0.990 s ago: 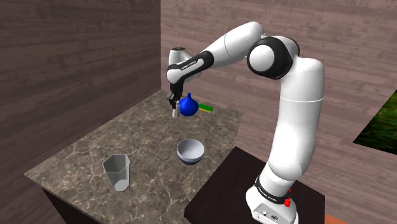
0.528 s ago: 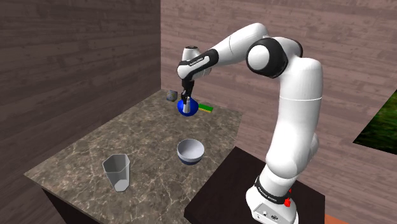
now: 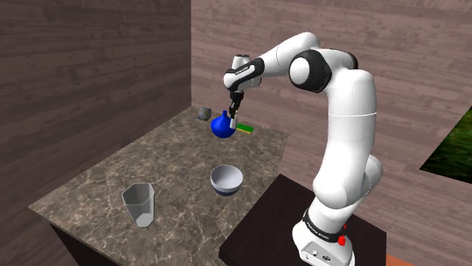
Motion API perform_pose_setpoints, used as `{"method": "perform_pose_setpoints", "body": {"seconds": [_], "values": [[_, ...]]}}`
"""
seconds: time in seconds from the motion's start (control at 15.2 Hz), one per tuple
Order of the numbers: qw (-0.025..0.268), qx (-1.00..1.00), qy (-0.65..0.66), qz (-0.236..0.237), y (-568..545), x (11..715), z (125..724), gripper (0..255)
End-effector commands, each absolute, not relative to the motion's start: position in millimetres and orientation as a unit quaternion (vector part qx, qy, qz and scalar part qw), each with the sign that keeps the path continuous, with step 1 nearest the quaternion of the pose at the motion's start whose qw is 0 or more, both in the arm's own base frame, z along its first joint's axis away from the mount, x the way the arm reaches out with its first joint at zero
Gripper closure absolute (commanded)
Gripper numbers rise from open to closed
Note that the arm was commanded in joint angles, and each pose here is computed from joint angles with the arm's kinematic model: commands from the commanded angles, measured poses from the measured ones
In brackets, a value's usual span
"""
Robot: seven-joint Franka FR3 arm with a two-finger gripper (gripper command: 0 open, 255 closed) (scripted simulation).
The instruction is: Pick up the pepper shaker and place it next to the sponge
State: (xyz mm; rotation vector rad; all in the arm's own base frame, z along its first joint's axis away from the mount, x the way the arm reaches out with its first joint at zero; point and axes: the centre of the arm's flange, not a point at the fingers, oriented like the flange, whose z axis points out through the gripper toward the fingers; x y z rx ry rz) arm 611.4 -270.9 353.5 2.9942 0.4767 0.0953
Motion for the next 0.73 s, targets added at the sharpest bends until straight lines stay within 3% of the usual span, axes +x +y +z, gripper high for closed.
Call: {"method": "perform_pose_setpoints", "body": {"seconds": [0.0,0.66], "values": [[0.054,0.986,0.158,0.031,-299.6,606.6,356.4,255],[0.054,0.986,0.158,0.031,-406.2,596.0,346.3,255]]}}
